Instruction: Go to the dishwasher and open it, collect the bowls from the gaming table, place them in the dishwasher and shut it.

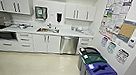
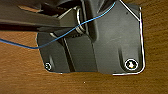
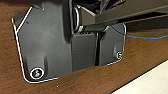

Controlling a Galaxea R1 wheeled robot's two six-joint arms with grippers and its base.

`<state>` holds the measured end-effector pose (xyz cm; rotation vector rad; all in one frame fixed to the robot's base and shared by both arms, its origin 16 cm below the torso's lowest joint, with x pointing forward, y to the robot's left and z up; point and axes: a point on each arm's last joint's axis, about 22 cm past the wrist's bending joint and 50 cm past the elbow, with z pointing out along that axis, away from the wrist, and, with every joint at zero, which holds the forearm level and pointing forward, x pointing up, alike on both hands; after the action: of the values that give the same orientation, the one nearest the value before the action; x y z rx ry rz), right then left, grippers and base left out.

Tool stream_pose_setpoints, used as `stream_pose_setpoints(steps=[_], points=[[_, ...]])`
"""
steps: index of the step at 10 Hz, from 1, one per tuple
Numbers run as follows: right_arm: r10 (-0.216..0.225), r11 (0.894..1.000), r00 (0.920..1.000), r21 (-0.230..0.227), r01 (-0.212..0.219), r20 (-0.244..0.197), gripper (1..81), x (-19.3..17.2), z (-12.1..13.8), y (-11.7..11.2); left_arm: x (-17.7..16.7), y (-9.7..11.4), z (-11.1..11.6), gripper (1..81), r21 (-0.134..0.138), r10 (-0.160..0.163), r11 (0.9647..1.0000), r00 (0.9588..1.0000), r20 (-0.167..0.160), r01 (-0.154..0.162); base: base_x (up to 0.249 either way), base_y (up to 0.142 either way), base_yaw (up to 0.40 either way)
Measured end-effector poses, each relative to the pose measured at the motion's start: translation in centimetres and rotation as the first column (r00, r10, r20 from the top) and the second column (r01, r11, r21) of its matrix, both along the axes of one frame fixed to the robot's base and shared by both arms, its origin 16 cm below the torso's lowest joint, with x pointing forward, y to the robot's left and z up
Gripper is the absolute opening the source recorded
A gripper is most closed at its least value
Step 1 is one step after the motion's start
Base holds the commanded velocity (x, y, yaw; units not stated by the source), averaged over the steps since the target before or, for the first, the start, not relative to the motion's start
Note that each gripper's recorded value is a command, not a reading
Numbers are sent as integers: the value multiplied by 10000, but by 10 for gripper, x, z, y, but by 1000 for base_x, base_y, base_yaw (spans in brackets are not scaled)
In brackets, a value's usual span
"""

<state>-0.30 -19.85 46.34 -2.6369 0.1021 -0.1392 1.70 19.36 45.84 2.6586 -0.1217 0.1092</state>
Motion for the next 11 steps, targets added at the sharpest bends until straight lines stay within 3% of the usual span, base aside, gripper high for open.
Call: stream_pose_setpoints(steps=[11], points=[[-4, 10000, 10000, 6, 4, 23, 811, 2, 0, 0, 1, 0, 0, 811, -4, 1, 10000, 10000, 5, -1, 158, 71, 0]])
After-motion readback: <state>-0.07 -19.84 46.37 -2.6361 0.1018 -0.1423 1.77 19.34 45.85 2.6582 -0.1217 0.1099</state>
